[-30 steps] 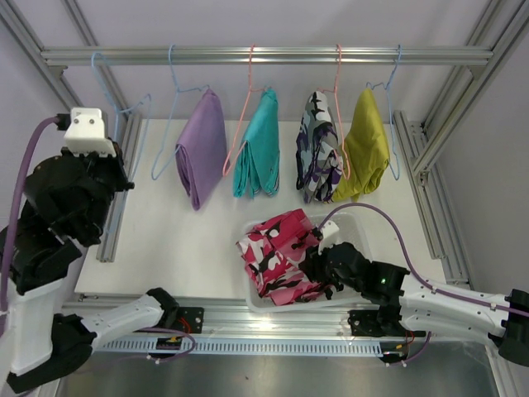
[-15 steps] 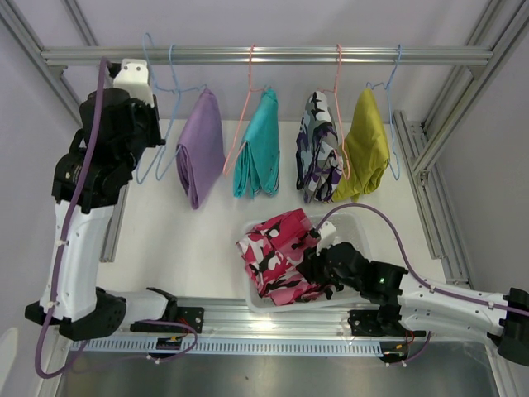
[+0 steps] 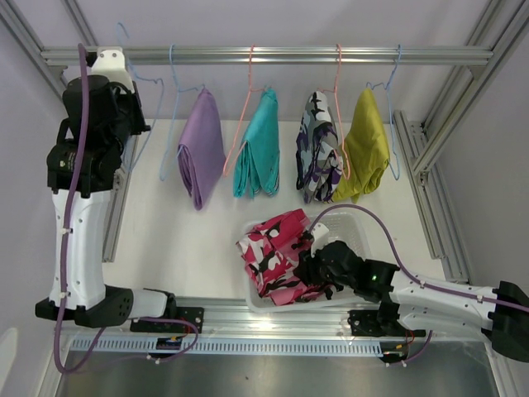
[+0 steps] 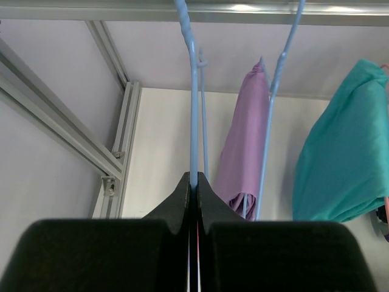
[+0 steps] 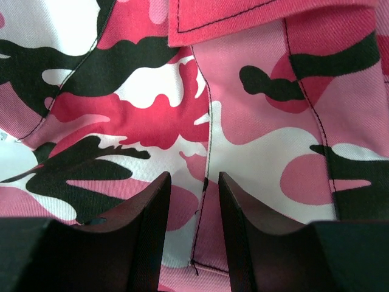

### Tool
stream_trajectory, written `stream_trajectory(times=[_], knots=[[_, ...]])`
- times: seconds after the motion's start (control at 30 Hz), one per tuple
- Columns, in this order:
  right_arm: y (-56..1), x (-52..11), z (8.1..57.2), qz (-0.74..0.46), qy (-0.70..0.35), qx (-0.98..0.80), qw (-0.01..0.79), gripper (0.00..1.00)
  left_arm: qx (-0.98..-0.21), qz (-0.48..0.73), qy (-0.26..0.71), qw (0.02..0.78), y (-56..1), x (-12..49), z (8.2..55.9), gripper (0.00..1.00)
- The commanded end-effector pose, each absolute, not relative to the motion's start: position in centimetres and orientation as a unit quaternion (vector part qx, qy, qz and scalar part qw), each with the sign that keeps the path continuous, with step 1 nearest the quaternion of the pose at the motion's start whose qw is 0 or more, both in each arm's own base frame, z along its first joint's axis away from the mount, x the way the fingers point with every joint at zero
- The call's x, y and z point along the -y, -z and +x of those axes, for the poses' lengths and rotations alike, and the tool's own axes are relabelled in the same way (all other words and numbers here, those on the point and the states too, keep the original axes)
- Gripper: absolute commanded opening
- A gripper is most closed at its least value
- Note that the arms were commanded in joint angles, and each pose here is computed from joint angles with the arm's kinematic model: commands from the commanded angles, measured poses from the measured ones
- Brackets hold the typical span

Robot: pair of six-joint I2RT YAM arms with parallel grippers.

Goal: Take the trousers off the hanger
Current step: Place the hanger at the clothesline.

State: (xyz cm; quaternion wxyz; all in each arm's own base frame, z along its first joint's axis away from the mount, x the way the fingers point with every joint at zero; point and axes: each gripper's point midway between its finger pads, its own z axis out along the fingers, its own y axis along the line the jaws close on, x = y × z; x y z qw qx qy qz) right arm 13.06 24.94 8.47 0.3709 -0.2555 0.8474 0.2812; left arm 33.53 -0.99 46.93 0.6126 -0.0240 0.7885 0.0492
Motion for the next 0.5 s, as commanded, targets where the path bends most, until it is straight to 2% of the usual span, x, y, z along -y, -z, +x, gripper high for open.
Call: stream_trajectory(times=[0.0,0.47], knots=[[-9.9,-26.0,13.3,-0.259,-0.303,-0.834,0.381,0.42,-0.775,-0.03,-0.026,0.63,-47.9,1.1,34.9,0.0],[-8.9,-25.9,13.6,-0.257,-0.292,-0.843,0.371,0.42,-0.808,-0.038,-0.014,0.588,-44.1,0.9,39.0,0.0]])
